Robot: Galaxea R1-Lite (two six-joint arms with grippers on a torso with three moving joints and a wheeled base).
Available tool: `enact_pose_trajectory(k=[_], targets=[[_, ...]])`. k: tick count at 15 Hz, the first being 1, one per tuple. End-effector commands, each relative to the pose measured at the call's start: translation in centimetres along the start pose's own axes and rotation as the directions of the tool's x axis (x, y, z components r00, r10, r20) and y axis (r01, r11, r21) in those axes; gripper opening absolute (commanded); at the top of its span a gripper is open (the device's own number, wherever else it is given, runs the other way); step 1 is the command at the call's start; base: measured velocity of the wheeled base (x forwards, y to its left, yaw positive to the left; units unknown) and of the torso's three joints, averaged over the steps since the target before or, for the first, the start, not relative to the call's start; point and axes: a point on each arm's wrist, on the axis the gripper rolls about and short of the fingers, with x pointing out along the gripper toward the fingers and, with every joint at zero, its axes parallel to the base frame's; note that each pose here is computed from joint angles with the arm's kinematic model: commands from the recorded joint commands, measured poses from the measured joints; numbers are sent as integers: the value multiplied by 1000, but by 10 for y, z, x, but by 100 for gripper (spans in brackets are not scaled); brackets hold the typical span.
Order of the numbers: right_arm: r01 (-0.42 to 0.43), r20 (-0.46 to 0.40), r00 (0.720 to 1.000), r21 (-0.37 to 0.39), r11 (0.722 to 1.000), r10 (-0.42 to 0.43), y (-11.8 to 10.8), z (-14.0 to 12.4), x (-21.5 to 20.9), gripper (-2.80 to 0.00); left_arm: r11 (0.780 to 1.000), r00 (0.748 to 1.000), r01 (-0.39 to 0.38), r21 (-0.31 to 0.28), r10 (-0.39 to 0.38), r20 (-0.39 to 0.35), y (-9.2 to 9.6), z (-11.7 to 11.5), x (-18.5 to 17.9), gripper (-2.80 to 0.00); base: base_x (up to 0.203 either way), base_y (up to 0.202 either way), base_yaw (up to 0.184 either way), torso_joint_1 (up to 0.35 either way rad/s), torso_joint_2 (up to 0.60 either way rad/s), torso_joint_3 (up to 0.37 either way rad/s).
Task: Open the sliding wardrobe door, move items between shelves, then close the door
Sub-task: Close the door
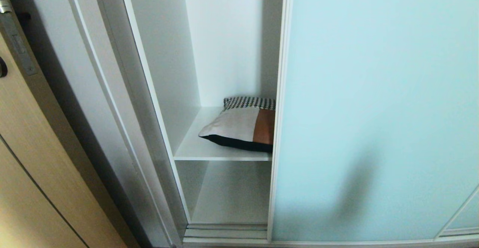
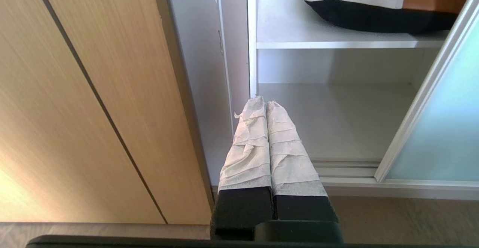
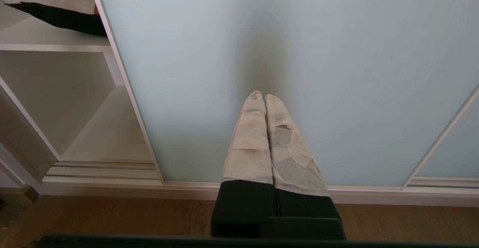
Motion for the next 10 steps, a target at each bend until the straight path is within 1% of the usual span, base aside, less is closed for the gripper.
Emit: enact_pose_trajectory(k=[1,10], targets=[[2,-4,1000,0,1000,-2,0,0,0,-280,1000,1000,0,0,0,-2,0,0,0,-280,0,0,0,0,0,0],[0,-4,1000,0,1000,0,0,0,0,-280,1000,1000,0,1,0,-2,0,0,0,-280,0,0,0,0,0,0]])
